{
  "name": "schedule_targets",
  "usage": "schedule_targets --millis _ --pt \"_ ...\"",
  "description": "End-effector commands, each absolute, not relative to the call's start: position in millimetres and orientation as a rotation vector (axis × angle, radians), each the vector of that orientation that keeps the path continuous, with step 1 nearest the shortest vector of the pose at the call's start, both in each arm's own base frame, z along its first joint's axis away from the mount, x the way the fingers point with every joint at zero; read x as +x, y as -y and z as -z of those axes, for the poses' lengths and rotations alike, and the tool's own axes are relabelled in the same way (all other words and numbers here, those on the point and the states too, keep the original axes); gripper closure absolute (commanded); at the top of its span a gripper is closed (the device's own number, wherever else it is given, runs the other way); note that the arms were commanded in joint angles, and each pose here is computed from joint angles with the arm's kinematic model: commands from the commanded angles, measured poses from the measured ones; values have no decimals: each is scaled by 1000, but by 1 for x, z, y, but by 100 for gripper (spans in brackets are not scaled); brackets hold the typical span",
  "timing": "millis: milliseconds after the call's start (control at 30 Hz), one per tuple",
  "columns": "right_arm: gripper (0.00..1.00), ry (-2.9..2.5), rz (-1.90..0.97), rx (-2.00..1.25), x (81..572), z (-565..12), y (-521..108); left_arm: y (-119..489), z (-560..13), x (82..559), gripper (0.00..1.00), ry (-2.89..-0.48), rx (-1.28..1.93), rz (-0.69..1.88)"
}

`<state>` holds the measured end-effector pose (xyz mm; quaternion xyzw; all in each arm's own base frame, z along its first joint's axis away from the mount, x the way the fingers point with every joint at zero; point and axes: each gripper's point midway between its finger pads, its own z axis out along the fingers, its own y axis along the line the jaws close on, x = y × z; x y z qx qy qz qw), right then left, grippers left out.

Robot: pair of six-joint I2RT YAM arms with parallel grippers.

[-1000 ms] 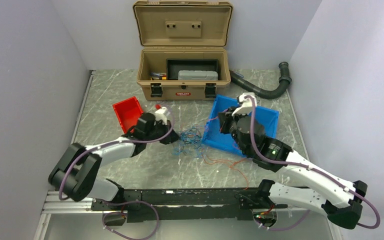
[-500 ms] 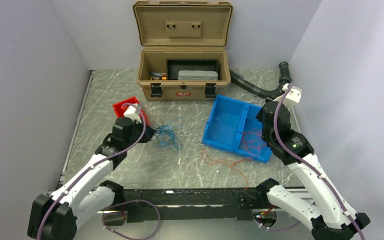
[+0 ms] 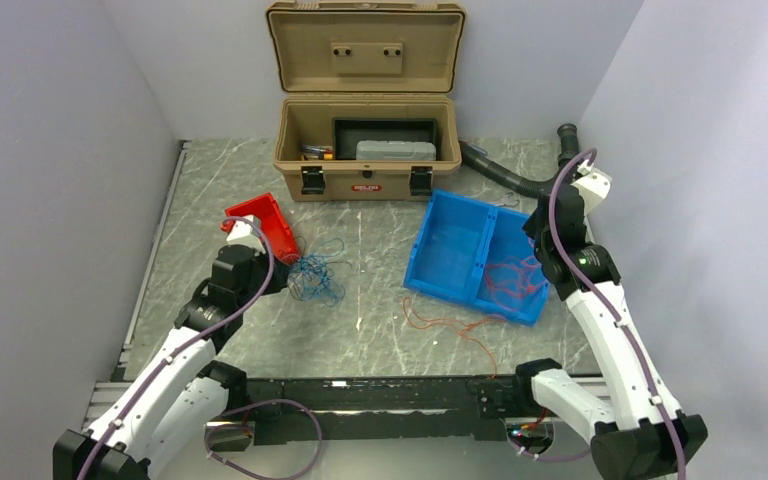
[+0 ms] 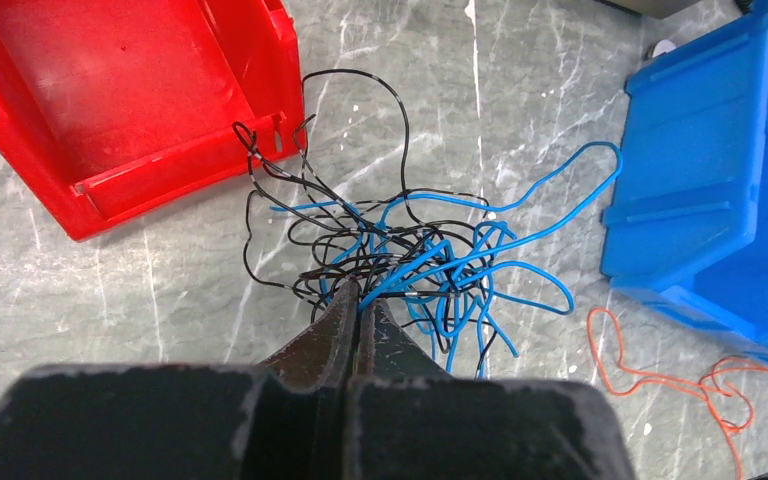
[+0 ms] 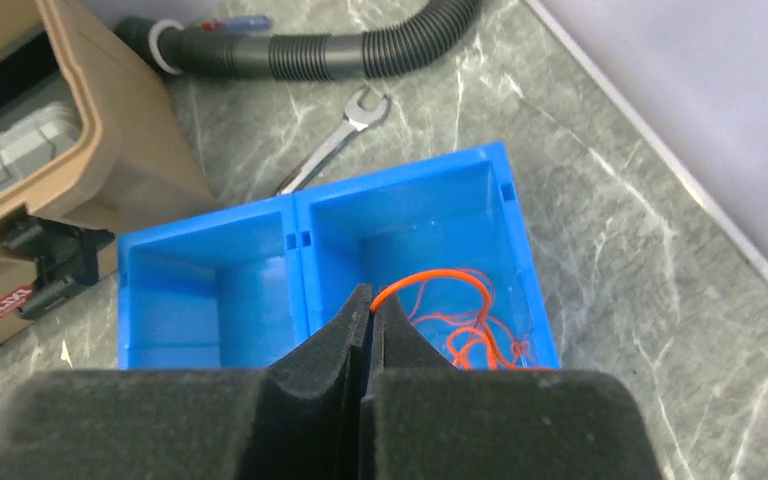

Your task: Untangle the cables

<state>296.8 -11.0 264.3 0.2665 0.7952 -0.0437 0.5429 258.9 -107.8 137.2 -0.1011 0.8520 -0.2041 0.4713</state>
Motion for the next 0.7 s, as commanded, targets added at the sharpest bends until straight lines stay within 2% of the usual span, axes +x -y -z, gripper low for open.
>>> schedule_targets --millis 0,300,667 --pt "100 -1930 -44 669 311 -251 1 109 -150 261 100 -2042 -203 511" --pt "100 -1965 -95 688 323 -243 -2 128 -153 263 100 -2039 -112 603" --pt "100 -1858 -103 683 330 -313 1 140 -153 265 100 -2039 -65 661"
